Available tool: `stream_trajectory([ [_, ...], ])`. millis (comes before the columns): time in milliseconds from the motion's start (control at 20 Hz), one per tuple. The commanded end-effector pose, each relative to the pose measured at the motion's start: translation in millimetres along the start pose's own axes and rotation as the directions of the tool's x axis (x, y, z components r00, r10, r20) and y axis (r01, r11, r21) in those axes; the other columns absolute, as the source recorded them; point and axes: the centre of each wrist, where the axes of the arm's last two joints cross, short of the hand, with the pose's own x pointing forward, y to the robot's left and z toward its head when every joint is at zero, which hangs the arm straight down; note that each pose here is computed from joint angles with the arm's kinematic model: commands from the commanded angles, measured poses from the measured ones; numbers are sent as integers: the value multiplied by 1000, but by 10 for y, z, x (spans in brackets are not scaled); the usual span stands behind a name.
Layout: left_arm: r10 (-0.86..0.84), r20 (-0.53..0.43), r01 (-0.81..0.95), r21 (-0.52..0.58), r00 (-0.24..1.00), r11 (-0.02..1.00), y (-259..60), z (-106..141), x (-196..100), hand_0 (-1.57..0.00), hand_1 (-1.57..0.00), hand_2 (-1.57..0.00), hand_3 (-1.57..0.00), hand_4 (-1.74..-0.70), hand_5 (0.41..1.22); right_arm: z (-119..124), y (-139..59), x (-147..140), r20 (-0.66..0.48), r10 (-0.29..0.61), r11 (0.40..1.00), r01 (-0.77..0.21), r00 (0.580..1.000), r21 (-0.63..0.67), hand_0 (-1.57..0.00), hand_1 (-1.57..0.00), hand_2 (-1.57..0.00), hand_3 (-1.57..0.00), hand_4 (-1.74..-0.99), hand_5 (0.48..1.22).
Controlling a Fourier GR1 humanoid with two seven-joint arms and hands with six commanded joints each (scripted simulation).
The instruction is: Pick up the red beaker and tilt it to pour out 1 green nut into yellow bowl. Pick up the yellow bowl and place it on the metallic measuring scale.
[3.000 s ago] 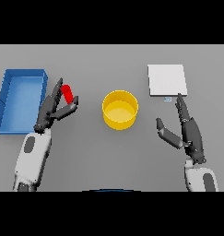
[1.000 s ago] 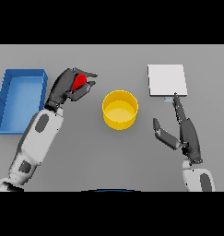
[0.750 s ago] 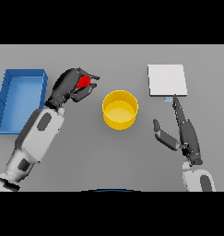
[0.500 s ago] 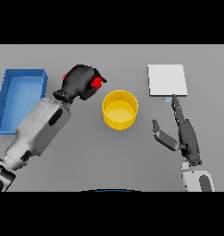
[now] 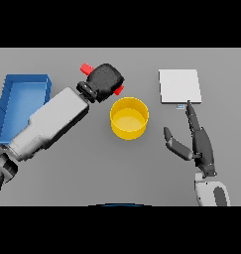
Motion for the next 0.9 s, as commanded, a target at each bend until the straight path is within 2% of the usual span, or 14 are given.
stream_trajectory([
  [0,-39,18,40,-28,999,999,-18,-29,10,-1571,-1571,-1571,-1571,-1684,1215,26,-7,13,15,-10,1000,10,1000,-6,1,1,1,1,-1225,663],
  [100,-117,35,119,-66,993,991,5,-90,87,-1571,-1571,-1571,-1571,-1702,1217,-6,-16,-11,2,-12,1000,12,1000,-7,1,1,1,1,-1209,654],
  [200,-208,51,212,-99,977,972,112,-130,116,-1571,-1571,-1571,-1571,-1715,1219,17,64,-22,4,1,1000,-1,1000,-3,1,1,1,1,-1193,649],
  [400,-368,82,377,-147,926,914,155,-192,222,-1571,-1571,-1571,-1571,-1730,1220,-13,2,-18,6,31,999,-31,1000,-16,1,1,1,1,-1188,647],
  [600,-505,144,522,-131,851,843,165,-239,286,-1571,-1571,-1571,-1571,-1735,1221,17,43,-18,5,2,1000,-2,1000,-19,1,1,1,1,-1179,627],
  [850,-673,183,695,-111,717,711,234,-341,422,-1571,-1571,-1571,-1571,-1734,1221,9,16,9,16,20,999,-20,1000,-27,1,1,1,1,-1162,627],
])
